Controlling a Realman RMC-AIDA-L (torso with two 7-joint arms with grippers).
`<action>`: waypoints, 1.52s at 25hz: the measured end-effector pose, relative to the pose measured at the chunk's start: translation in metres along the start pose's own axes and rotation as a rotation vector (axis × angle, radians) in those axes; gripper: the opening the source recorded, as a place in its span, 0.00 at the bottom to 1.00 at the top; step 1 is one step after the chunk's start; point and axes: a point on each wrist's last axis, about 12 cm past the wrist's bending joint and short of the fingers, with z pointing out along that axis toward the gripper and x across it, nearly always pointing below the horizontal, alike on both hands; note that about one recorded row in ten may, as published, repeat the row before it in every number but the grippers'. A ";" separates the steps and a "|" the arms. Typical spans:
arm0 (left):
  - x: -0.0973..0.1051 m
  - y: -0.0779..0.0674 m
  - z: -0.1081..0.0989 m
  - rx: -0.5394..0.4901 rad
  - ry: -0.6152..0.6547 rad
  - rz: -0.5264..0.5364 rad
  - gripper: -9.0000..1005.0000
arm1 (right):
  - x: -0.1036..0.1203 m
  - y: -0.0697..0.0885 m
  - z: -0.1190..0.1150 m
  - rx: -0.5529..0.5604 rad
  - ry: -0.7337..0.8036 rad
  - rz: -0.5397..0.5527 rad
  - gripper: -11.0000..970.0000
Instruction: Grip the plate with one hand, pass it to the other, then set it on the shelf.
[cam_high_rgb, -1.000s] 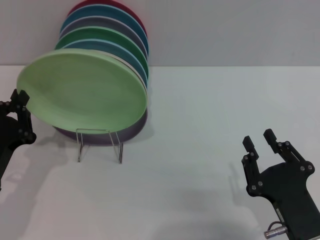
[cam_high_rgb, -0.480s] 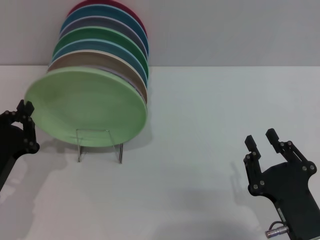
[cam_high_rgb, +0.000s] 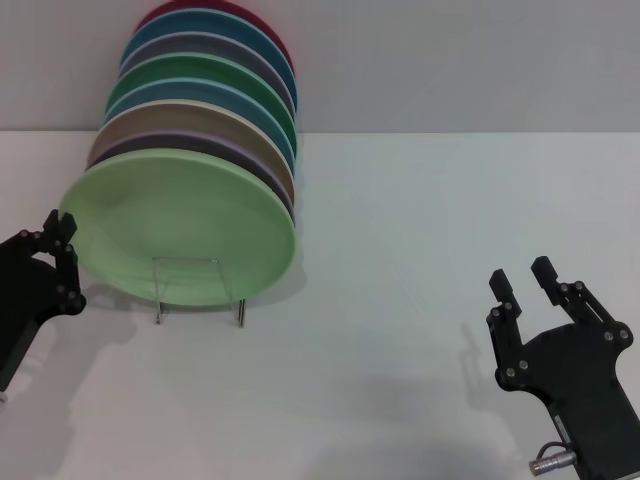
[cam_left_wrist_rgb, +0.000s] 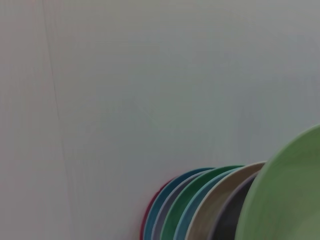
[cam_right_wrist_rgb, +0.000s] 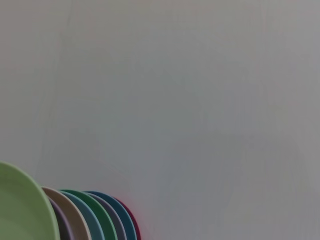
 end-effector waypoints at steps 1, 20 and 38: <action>0.000 0.000 0.000 0.001 0.002 0.000 0.04 | 0.000 0.000 0.000 0.000 0.000 0.000 0.37; -0.002 0.001 -0.029 -0.036 -0.032 -0.026 0.19 | 0.000 -0.010 0.013 0.054 -0.013 -0.009 0.37; -0.006 0.013 -0.038 -0.202 -0.100 -0.370 0.78 | 0.021 -0.085 0.047 0.120 -0.059 0.153 0.55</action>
